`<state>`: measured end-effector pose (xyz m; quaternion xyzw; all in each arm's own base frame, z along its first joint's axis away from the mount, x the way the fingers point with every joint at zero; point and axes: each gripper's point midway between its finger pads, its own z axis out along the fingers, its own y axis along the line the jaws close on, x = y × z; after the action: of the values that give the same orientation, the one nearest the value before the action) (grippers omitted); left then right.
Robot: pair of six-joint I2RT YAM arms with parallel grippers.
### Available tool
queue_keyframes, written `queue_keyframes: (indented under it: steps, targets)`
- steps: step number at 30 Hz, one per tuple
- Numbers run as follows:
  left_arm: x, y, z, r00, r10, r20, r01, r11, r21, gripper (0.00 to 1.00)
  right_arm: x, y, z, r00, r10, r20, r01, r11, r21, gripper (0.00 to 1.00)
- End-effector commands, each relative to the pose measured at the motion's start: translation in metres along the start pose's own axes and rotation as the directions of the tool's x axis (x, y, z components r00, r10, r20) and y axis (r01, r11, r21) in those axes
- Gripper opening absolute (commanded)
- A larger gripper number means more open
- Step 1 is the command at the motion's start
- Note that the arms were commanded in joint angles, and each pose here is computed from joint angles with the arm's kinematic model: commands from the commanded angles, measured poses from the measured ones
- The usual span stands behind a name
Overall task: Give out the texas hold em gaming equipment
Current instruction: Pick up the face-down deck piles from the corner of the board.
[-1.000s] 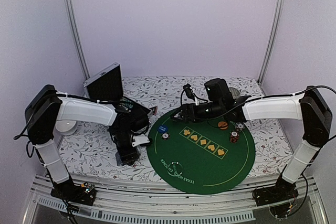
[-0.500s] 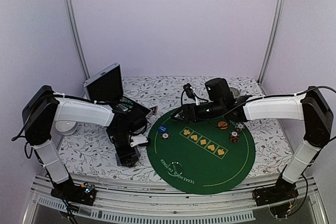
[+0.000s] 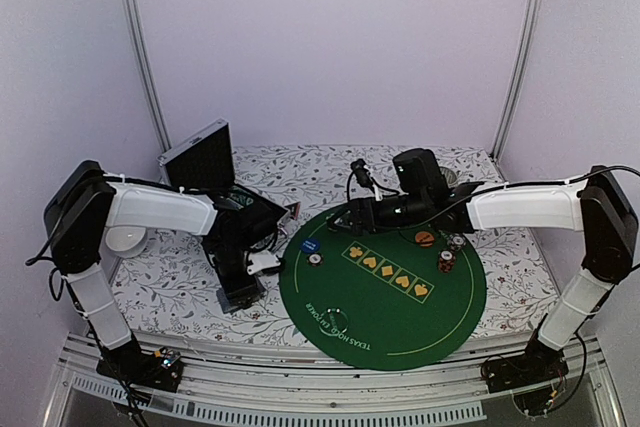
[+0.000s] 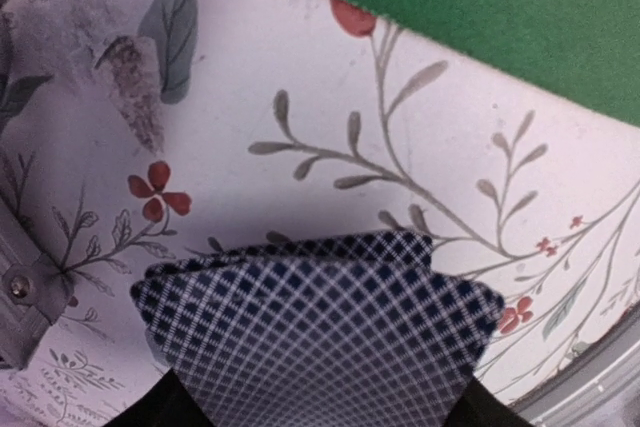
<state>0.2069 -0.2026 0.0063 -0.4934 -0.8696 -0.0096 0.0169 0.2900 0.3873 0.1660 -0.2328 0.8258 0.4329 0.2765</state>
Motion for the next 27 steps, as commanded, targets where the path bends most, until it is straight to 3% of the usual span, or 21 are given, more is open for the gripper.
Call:
queue_keyframes:
  steps: [1, 12, 17, 27]
  targets:
    - [0.006, -0.021, 0.024, 0.998, 0.032, -0.045, -0.028, 0.994, 0.102, 0.57, 0.000, 0.003, -0.006, 1.000, -0.009, 0.007, 0.009, 1.000, -0.011, 0.79]
    - [-0.020, -0.031, 0.003, 0.991, 0.076, 0.109, -0.084, 0.995, 0.063, 0.44, 0.031, 0.003, 0.016, 0.992, 0.087, -0.091, -0.095, 0.991, -0.096, 0.78]
    - [-0.027, -0.044, -0.004, 0.983, 0.116, 0.142, -0.123, 0.992, 0.040, 0.42, 0.045, 0.005, 0.020, 0.982, 0.121, -0.145, -0.139, 0.983, -0.124, 0.75]
    - [-0.038, -0.050, -0.025, 0.969, 0.084, 0.232, -0.084, 0.996, -0.009, 0.40, 0.071, 0.012, 0.043, 0.950, 0.162, -0.265, -0.214, 0.960, -0.181, 0.72]
